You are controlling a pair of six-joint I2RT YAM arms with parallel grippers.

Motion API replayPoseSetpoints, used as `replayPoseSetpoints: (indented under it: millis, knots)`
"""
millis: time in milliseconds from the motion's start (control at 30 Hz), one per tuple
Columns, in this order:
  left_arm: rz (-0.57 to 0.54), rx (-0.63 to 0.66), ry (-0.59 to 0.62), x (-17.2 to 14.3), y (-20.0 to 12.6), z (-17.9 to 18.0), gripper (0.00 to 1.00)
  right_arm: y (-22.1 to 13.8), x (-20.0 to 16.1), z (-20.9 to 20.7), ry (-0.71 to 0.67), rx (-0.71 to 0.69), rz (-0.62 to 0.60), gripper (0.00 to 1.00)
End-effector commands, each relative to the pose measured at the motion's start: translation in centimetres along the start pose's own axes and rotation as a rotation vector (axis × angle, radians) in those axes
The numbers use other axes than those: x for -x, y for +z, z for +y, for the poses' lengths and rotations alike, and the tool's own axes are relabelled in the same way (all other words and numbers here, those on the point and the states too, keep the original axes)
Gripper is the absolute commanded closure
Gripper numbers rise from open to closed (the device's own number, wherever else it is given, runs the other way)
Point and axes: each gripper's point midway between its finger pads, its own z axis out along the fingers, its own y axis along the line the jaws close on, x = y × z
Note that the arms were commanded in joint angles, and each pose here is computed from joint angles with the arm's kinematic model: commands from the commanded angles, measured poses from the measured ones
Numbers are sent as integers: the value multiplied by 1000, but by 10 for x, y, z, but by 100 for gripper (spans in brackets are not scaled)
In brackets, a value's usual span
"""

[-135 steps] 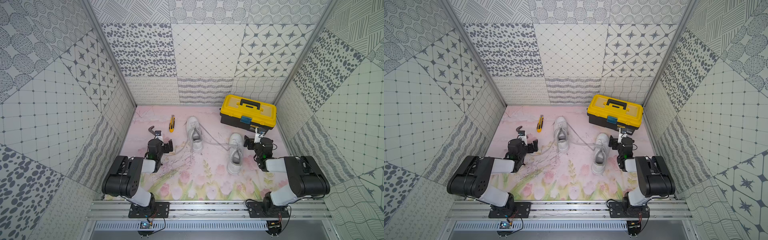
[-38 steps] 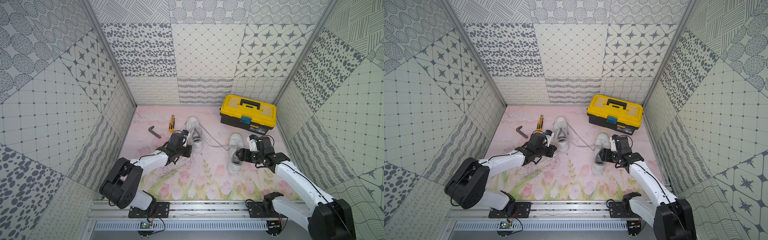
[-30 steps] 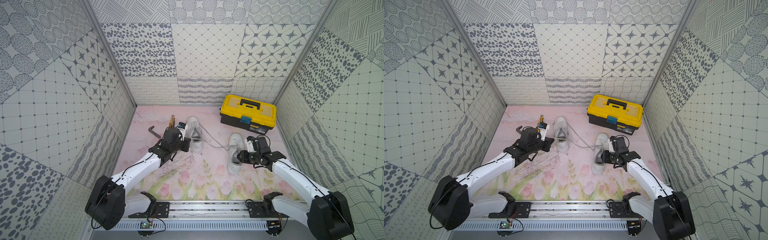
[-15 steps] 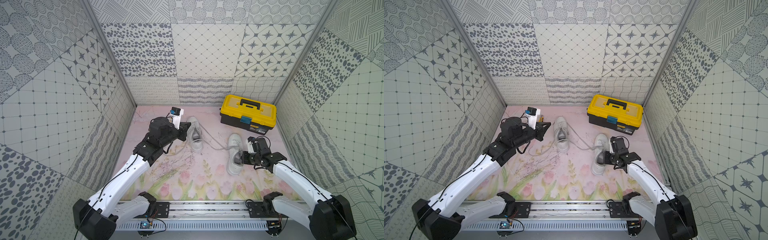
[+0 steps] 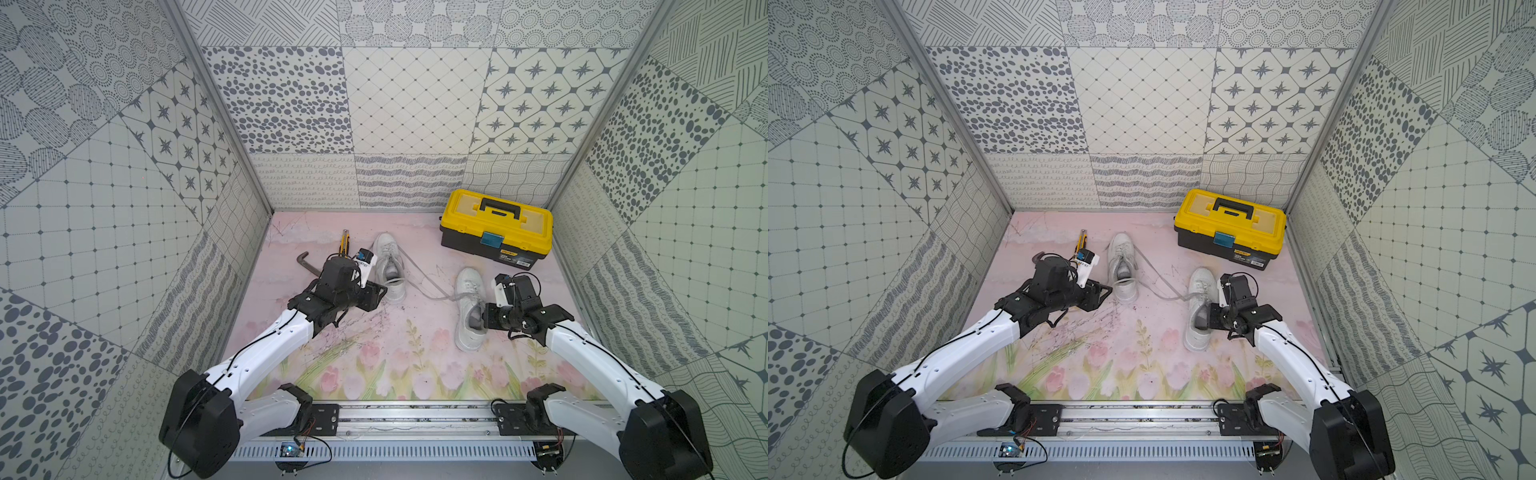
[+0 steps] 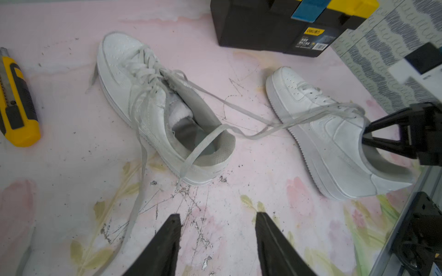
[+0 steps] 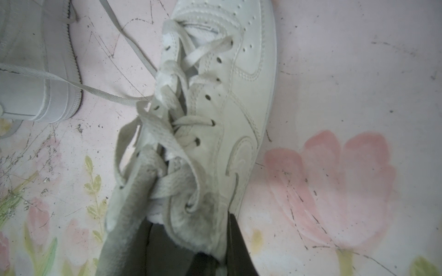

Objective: Tie the shoes
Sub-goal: Adjust the shoelace on the shoe.

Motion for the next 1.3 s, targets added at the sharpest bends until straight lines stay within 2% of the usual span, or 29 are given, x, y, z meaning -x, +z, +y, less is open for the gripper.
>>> replayPoseSetpoints:
  millis: [0,300,567,767,867,1100,1167,1267]
  knots:
    - [117,-30,64,-25,26,2,40,-9,23,15,-29,55,-91,100]
    - [210,-44,195,-33,68,14,39,-11,22,16,-35,62,-96,100]
    - [154,-93,205,-19,73,28,41,-12,21,17,-38,73,-97,100]
    - [125,-208,208,-12,75,16,46,-13,22,18,-44,75,-98,100]
    - [128,-226,199,-9,78,17,57,-13,22,18,-43,78,-98,100]
    - [123,-204,190,-5,76,22,95,-16,22,18,-48,76,-114,100]
    - [102,-185,195,-1,70,23,100,-19,24,17,-51,73,-127,100]
    - [44,-153,198,15,53,21,100,-26,29,19,-60,76,-148,100]
